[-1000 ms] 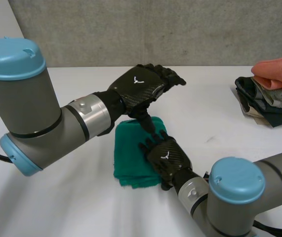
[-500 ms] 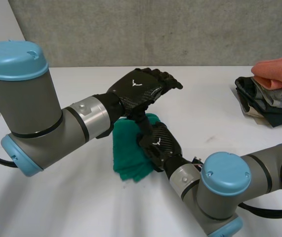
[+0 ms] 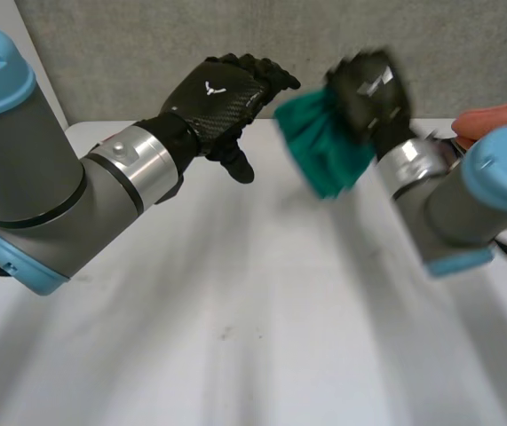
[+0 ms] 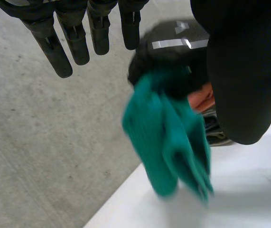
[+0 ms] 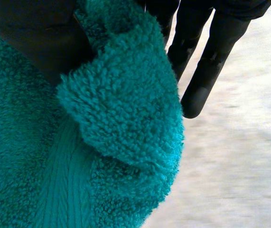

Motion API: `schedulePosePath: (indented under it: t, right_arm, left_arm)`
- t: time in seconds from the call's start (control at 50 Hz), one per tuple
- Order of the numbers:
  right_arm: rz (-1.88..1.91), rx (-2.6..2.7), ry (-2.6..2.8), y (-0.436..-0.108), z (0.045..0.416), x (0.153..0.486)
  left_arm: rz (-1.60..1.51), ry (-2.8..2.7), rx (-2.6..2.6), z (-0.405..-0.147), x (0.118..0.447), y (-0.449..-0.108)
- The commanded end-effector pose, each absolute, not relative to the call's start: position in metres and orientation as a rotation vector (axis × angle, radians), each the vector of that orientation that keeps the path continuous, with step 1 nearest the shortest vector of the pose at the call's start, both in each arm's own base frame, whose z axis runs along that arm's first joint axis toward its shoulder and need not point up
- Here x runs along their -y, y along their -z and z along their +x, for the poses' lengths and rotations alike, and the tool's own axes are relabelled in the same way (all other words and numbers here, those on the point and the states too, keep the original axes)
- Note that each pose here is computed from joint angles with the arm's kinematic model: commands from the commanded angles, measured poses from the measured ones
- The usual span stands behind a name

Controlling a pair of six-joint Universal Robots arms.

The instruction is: Fold the laundry.

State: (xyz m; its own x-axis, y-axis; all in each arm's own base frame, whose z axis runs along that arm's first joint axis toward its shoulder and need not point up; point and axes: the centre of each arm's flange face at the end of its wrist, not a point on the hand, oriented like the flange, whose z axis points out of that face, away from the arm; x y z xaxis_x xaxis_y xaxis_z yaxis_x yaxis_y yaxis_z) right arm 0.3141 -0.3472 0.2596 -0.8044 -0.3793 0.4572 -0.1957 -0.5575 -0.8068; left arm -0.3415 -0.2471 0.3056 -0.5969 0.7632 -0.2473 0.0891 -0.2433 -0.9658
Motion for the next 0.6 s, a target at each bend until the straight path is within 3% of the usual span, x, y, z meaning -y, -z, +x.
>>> schedulePosePath:
  t: [0.02,0.06,0.08,0.14,0.16,0.22,0.3,0.38,0.46,0.6]
  right_arm:
    - [-0.605,-1.190,2.799,-0.335,0.232,0.413]
    - [-0.559,-1.125,2.856,-0.348,0.209,0.424]
    - [-0.524,-1.087,2.903,-0.353,0.179,0.439]
    - [-0.494,-1.075,2.936,-0.350,0.134,0.462]
    - [-0.492,-1.105,2.906,-0.334,0.109,0.478]
    - [-0.516,-1.156,2.817,-0.305,0.083,0.499]
    - [-0.557,-1.309,2.643,-0.240,0.044,0.521]
    - [-0.532,-1.469,2.560,-0.191,0.006,0.524]
    - [-0.526,-1.571,2.498,-0.164,-0.021,0.518]
    - [-0.523,-1.619,2.474,-0.158,-0.038,0.509]
  left_arm:
    - [-1.032,-1.888,1.543,-0.342,0.244,-0.305]
    - [-1.033,-1.887,1.542,-0.343,0.244,-0.305]
    - [-1.034,-1.883,1.544,-0.343,0.243,-0.305]
    - [-1.041,-1.873,1.538,-0.346,0.239,-0.303]
    - [-1.045,-1.869,1.533,-0.347,0.237,-0.303]
    - [-1.051,-1.859,1.537,-0.349,0.235,-0.300]
    - [-1.055,-1.844,1.547,-0.350,0.233,-0.296]
    - [-1.065,-1.826,1.561,-0.350,0.231,-0.289]
    - [-1.065,-1.821,1.568,-0.350,0.231,-0.287]
    - [-1.074,-1.809,1.559,-0.354,0.226,-0.286]
